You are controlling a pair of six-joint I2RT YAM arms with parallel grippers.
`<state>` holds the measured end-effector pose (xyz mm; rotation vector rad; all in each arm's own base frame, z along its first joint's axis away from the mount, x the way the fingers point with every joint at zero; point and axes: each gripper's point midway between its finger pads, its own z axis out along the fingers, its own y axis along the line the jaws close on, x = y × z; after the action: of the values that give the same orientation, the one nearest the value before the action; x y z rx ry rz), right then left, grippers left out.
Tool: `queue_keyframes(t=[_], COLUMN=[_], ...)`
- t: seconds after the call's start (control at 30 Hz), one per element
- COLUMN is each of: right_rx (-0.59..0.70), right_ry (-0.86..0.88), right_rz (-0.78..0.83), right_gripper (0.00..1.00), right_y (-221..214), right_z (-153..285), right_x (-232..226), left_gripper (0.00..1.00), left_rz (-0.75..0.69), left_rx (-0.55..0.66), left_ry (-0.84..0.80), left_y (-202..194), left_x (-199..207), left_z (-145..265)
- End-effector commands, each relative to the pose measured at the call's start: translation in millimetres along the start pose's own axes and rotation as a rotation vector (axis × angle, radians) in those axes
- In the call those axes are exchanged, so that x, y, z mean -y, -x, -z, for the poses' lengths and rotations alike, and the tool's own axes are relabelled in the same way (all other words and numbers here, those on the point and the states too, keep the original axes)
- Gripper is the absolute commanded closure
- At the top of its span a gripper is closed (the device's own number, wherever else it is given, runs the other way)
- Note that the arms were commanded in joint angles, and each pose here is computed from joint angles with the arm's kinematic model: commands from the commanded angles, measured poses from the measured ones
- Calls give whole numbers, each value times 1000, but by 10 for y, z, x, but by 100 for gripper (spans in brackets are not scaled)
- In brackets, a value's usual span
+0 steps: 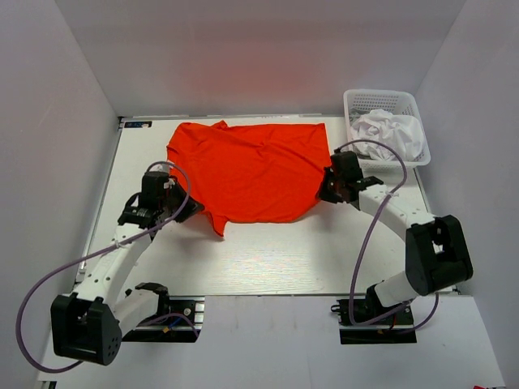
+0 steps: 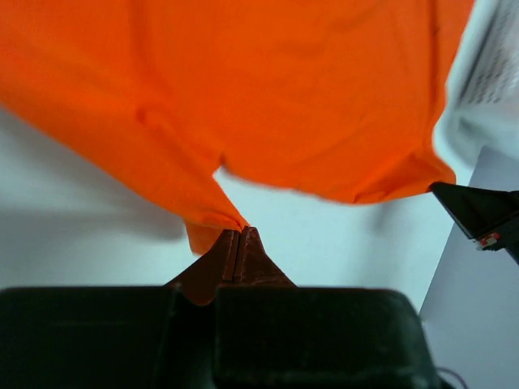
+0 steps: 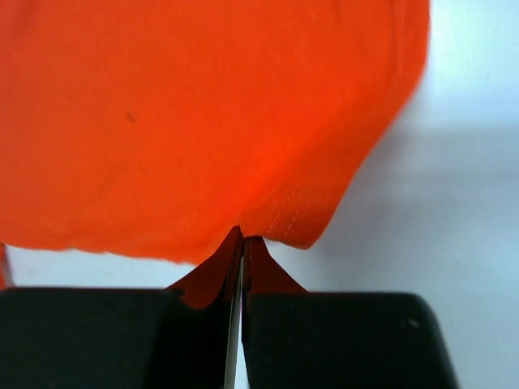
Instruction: Fold and stack the t-shirts
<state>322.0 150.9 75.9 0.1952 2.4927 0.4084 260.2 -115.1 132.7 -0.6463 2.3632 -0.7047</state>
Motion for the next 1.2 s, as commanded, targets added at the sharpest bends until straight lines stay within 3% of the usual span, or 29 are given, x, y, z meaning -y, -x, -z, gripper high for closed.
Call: queue_keyframes(t=[0.0,0.27,0.33,0.43,0.93,1.03,1.07,1.13,1.17], right_rx=[39,103,114,133,120,107,93,87,101], right_ry=[29,-36,-60,-79,-80,-82,-66,-47,-37], right_rz=[21,47,54,51,3,-11,-16,-17,-16], right_gripper=[100,100,100,100,100,96,81,76,71], right_y=[345,895,1028,1203,1749,1797,1797,1832,1884], right_z=[-17,-156,-228,-328,-848,-1027,-1054,-1158,-1150], right_x=[-198,-286,-285,-258,-124,-87,-88,-121,-151], left_gripper=[100,100,100,100,100,95,81,40,3], left_rz=[-3,18,43,51,-39,-69,-82,-219,-237], left_rx=[139,299,335,413,524,510,525,499,481], left_ry=[-102,67,152,153,187,232,233,192,187], left_y=[480,1278,1429,1719,2520,2584,2665,2698,2737], left_x=[366,494,357,441,468,365,329,352,324], left_z=[-61,-366,-489,-524,-1173,-1441,-1492,-1786,-1868])
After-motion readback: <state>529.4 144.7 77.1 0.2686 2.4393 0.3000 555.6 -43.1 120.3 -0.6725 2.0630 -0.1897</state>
